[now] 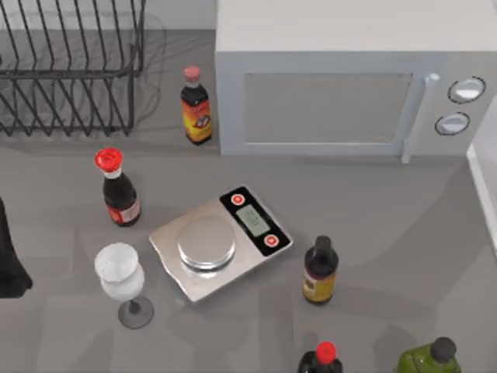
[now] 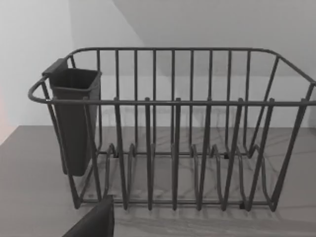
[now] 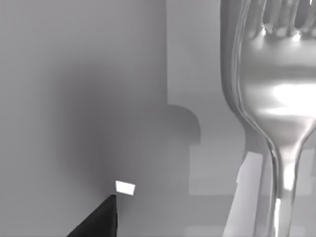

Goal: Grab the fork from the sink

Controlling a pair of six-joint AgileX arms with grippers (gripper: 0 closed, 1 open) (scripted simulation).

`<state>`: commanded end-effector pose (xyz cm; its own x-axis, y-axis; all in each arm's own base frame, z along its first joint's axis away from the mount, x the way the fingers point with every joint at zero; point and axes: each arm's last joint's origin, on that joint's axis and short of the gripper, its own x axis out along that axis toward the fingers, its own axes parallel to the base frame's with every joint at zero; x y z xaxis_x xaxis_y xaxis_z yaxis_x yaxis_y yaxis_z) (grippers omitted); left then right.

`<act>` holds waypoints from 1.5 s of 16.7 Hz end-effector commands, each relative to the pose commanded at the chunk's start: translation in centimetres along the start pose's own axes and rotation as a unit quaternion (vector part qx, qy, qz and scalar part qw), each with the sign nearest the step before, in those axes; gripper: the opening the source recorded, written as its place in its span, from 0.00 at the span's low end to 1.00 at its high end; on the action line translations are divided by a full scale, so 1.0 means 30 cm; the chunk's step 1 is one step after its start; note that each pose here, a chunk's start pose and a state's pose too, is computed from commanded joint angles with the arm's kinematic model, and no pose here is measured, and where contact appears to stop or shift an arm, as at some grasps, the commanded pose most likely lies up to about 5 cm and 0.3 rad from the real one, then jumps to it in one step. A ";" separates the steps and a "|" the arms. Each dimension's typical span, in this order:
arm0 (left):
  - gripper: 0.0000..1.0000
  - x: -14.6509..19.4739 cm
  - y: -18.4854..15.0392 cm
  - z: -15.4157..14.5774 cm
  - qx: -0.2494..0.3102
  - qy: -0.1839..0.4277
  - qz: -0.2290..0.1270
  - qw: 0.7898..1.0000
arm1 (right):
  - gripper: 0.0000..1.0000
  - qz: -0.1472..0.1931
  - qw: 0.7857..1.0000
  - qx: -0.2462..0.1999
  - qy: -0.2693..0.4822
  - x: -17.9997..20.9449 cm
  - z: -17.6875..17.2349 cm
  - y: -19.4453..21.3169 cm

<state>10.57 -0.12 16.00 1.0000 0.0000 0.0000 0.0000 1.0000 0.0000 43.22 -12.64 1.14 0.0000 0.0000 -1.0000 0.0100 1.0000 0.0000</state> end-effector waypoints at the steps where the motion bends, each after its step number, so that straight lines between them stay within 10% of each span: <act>1: 1.00 0.000 0.000 0.000 0.000 0.000 0.000 1.000 | 1.00 0.000 1.000 0.000 0.000 0.000 0.000 0.000; 14: 1.00 0.000 0.000 0.000 0.000 0.000 0.000 1.000 | 0.02 0.000 1.000 0.000 0.000 0.000 0.000 0.000; 25: 1.00 0.000 0.000 0.000 0.000 0.000 0.000 1.000 | 0.00 0.000 1.000 0.004 -0.024 -0.094 0.023 -0.001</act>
<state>10.57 -0.12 16.00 1.0000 0.0000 0.0000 0.0000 1.0000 0.0000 43.91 -12.68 3.96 0.0481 -0.0013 -0.9988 0.0183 0.9998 -0.0004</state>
